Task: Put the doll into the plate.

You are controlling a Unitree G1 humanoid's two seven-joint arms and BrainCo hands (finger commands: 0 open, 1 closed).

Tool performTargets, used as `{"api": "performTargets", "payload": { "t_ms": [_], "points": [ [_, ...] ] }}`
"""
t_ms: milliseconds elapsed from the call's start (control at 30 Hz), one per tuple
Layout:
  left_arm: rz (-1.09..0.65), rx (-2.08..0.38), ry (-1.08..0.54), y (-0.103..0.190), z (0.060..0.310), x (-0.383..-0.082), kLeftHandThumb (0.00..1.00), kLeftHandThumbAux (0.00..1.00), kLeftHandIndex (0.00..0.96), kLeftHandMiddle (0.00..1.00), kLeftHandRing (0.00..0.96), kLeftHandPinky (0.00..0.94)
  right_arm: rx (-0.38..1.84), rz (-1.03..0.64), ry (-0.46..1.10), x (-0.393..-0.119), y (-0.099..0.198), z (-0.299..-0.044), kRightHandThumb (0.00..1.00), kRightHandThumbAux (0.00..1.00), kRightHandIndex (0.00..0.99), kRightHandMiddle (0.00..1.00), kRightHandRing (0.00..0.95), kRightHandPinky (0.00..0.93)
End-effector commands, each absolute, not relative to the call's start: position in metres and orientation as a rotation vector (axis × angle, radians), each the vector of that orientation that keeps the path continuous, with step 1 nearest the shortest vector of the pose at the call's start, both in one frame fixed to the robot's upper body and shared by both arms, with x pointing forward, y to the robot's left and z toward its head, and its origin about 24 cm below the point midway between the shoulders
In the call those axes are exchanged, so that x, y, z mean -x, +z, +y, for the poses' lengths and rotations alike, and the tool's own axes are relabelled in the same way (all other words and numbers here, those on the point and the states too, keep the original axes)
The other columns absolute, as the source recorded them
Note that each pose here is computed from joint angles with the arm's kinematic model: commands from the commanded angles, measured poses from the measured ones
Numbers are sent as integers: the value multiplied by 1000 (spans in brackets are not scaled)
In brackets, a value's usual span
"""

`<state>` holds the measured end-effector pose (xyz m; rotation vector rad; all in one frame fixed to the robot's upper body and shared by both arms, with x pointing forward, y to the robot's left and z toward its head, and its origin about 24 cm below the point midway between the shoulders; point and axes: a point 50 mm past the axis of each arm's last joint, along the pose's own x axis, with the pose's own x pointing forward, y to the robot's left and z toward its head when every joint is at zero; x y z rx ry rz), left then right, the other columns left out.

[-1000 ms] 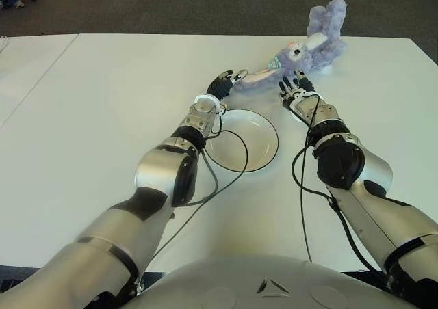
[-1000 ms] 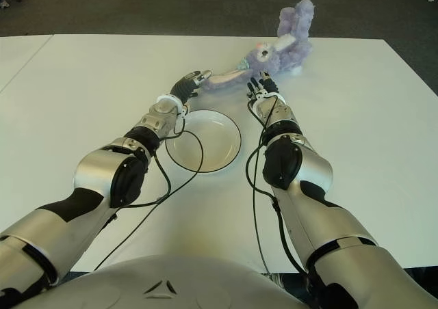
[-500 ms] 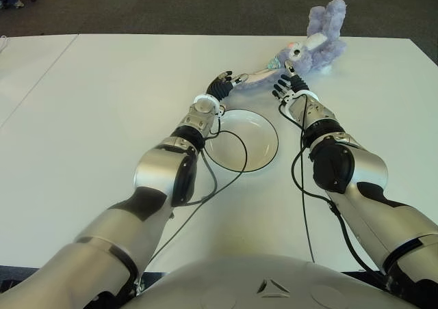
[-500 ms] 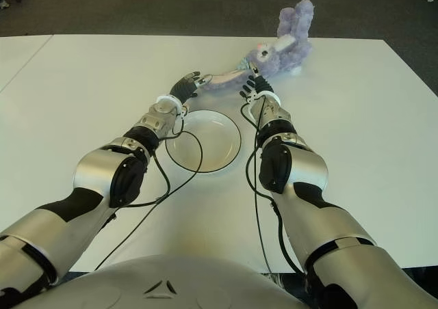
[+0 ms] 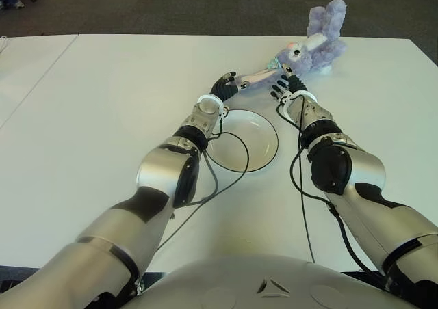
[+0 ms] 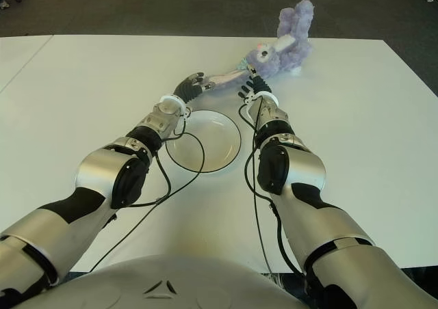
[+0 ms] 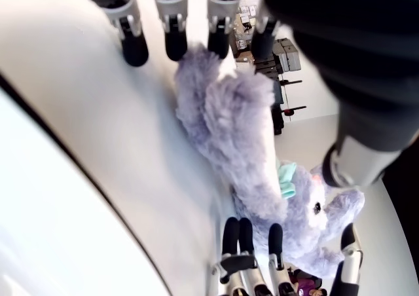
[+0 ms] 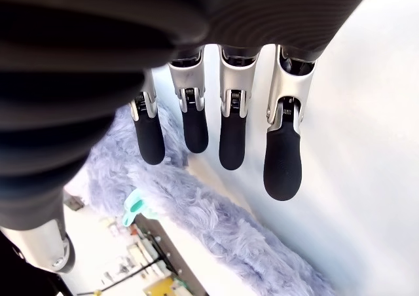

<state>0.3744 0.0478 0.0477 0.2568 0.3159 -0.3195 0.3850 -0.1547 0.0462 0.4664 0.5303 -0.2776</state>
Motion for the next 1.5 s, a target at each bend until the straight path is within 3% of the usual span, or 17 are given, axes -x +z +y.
{"api": "performTargets", "payload": {
  "t_ms": [33,267,467,667,867,1067,1133,1167,1200,1233,1267,1300,1333,1400,1433,1500],
  "points": [
    [372,-281,-404,35,16,-358,263,613,76,97,89,131,-430,821,-298,-335,-28,-142,113,568,239,216,188,185],
    [327,-344,-434,41,3,-357,276,627,94,110,104,130,-429,827,-303,-332,-31,-142,95,572,246,217,193,195],
    [282,-415,-478,44,-10,-352,245,649,102,110,104,130,-449,823,-302,-331,-34,-140,70,577,186,168,152,147],
    [234,-476,-515,49,-25,-348,255,676,117,128,120,153,-461,821,-298,-330,-35,-138,115,570,203,161,148,162],
    [199,-536,-537,48,-33,-343,305,680,123,134,118,154,-473,834,-306,-329,-35,-133,173,577,333,267,241,222],
    [127,-656,-552,46,-40,-338,364,683,128,143,124,158,-565,838,-313,-329,-35,-125,289,604,424,396,373,382],
    [93,-719,-547,46,-41,-336,433,689,135,149,127,163,-616,846,-326,-330,-34,-123,310,611,449,453,460,510],
    [57,-800,-542,44,-41,-335,441,689,136,150,128,164,-654,856,-333,-332,-31,-120,313,611,452,458,468,520],
    [31,-855,-539,43,-41,-334,536,678,155,165,160,201,-678,863,-337,-333,-29,-117,333,622,475,504,519,574],
    [-6,-921,-535,43,-41,-334,562,674,160,168,169,210,-709,870,-342,-336,-25,-114,338,625,481,516,532,588],
    [-32,-963,-532,43,-41,-333,639,659,173,175,186,233,-730,875,-346,-338,-22,-112,594,694,440,531,546,614],
    [-70,-1028,-528,42,-40,-333,653,656,175,176,189,237,-767,880,-347,-340,-19,-107,637,705,433,533,549,618],
    [-97,-1073,-525,42,-40,-333,804,629,195,207,249,323,-794,884,-348,-341,-16,-104,670,714,428,551,569,648],
    [-140,-1149,-525,41,-39,-332,853,620,201,216,267,348,-838,886,-345,-341,-16,-99,680,716,426,556,575,657],
    [-157,-1179,-525,40,-38,-332,963,681,233,240,331,444,-855,885,-343,-340,-17,-99,683,717,426,569,591,670],
    [-191,-1244,-528,38,-37,-331,995,699,266,255,352,475,-890,881,-338,-340,-18,-97,685,717,426,579,603,680]
  ]
}}
